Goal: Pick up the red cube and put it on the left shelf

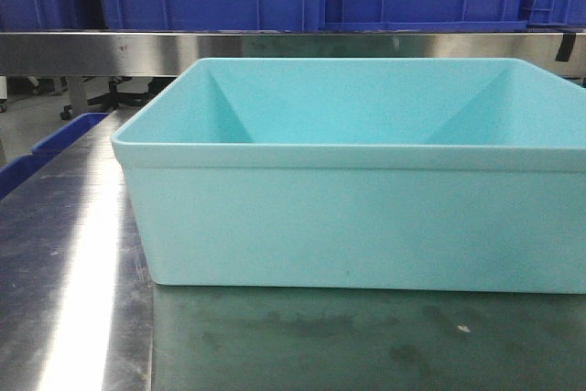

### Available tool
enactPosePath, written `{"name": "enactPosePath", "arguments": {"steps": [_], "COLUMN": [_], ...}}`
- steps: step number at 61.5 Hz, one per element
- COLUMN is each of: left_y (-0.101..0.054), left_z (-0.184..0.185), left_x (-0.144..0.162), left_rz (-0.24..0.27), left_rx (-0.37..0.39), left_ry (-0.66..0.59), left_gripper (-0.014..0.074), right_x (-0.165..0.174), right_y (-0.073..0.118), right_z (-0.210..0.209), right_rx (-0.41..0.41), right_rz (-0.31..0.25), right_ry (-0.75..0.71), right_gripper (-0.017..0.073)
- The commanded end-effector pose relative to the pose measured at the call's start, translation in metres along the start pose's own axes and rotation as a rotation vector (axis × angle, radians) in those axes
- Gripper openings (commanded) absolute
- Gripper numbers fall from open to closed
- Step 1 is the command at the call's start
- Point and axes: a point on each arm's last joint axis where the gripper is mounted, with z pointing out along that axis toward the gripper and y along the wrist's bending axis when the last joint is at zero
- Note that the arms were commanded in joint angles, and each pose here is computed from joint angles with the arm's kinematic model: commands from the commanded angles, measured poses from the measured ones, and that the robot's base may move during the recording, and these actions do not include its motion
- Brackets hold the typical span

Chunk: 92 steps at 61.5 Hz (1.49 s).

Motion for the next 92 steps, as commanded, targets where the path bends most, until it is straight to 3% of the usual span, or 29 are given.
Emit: {"name": "enactPosePath", "arguments": {"steps": [1, 18, 32, 41, 51, 60, 70, 76, 84, 92], "left_y": [0.000, 0.000, 0.000, 0.000, 0.000, 0.000, 0.000, 0.000, 0.000, 0.000], "left_z": [0.000, 0.000, 0.000, 0.000, 0.000, 0.000, 0.000, 0.000, 0.000, 0.000], "left_x": [-0.001, -0.001, -0.001, -0.001, -0.001, -0.001, -0.001, -0.001, -0.001, -0.001], "left_rz": [-0.008, -0.008, -0.008, -0.008, -0.008, -0.008, -0.008, -0.008, -0.008, -0.008], "left_rx": [0.000, 0.000, 0.000, 0.000, 0.000, 0.000, 0.000, 0.000, 0.000, 0.000], "left_ry": [-0.080, -0.080, -0.080, -0.080, -0.080, -0.080, -0.080, -0.080, -0.080, -0.080], "left_gripper": [0.0101, 0.0101, 0.0101, 0.0101, 0.0101, 0.0101, 0.0101, 0.0101, 0.0101, 0.0101], "right_x": [-0.046, -0.133, -0.189, -0.203, -0.190, -0.149, -0.108, -0.084, -0.063, -0.047], "right_y": [0.004, 0.013, 0.030, 0.052, 0.090, 0.139, 0.165, 0.176, 0.184, 0.186], "right_z": [-0.004, 0.017, 0.053, 0.087, 0.131, 0.177, 0.213, 0.231, 0.243, 0.249], "right_rx": [-0.012, -0.070, -0.212, -0.330, -0.455, -0.534, -0.441, -0.378, -0.354, -0.331], "right_rz": [-0.006, 0.009, 0.024, 0.022, -0.025, -0.098, -0.049, -0.043, -0.062, -0.068], "right_ry": [-0.143, -0.015, 0.239, 0.422, 0.625, 0.855, 1.087, 1.197, 1.269, 1.308], "right_gripper": [0.0048, 0.0048, 0.0048, 0.0048, 0.0050, 0.0052, 0.0052, 0.0052, 0.0057, 0.0154]}}
